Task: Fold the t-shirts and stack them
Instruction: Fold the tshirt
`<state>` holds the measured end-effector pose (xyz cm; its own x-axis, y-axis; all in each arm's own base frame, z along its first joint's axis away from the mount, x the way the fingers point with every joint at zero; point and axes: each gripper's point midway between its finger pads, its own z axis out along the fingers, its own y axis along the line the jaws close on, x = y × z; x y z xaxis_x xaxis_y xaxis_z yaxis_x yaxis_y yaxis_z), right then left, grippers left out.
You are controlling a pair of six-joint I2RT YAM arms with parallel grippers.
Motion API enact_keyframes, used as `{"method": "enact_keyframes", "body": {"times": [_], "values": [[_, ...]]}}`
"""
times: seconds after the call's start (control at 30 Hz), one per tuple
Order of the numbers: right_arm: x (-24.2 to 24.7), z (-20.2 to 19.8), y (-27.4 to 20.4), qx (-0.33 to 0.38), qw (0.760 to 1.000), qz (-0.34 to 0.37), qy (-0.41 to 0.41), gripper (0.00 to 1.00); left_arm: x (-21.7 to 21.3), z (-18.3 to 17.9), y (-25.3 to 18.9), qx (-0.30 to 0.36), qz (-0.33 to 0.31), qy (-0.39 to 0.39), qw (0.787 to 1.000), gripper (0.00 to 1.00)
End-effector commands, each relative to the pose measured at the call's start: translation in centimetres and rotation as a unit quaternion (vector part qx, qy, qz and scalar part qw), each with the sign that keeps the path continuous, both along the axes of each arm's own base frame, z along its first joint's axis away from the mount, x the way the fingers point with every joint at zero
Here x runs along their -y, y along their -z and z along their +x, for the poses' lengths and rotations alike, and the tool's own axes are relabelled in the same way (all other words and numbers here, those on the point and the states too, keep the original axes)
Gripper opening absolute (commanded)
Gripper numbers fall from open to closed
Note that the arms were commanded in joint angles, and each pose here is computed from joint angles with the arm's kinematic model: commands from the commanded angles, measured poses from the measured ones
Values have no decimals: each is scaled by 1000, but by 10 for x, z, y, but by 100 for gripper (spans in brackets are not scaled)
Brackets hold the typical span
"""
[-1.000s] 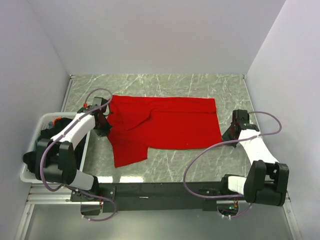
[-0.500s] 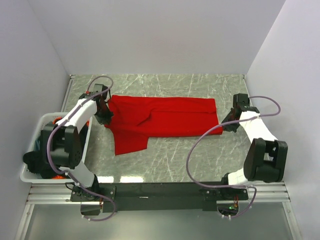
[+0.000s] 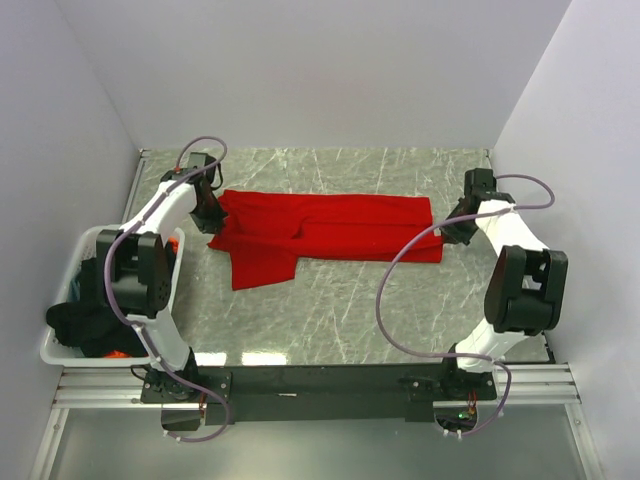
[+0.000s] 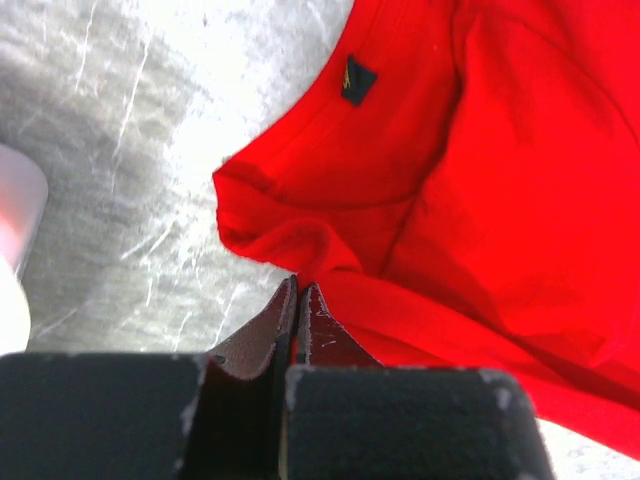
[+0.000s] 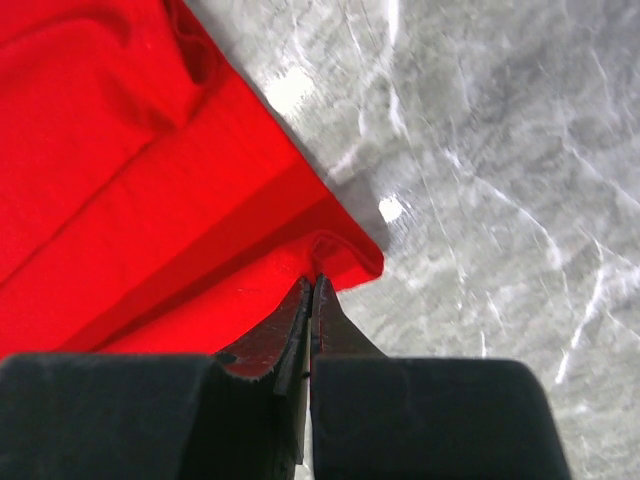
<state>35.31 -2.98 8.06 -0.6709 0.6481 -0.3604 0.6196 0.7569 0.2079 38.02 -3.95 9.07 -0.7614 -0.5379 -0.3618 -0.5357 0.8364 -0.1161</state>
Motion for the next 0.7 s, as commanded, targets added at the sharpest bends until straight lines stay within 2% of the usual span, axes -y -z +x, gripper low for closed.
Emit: {"method": "enact_keyframes", "body": {"times": [0.0,0.67], "values": [[3,23,-9,25,1000,-4,-1,0,-5,16,-7,16,6,3,1000,1],[-2,59,29,51,998,17,-21,0,-5,42,32,29,1,10,1000,1]]}}
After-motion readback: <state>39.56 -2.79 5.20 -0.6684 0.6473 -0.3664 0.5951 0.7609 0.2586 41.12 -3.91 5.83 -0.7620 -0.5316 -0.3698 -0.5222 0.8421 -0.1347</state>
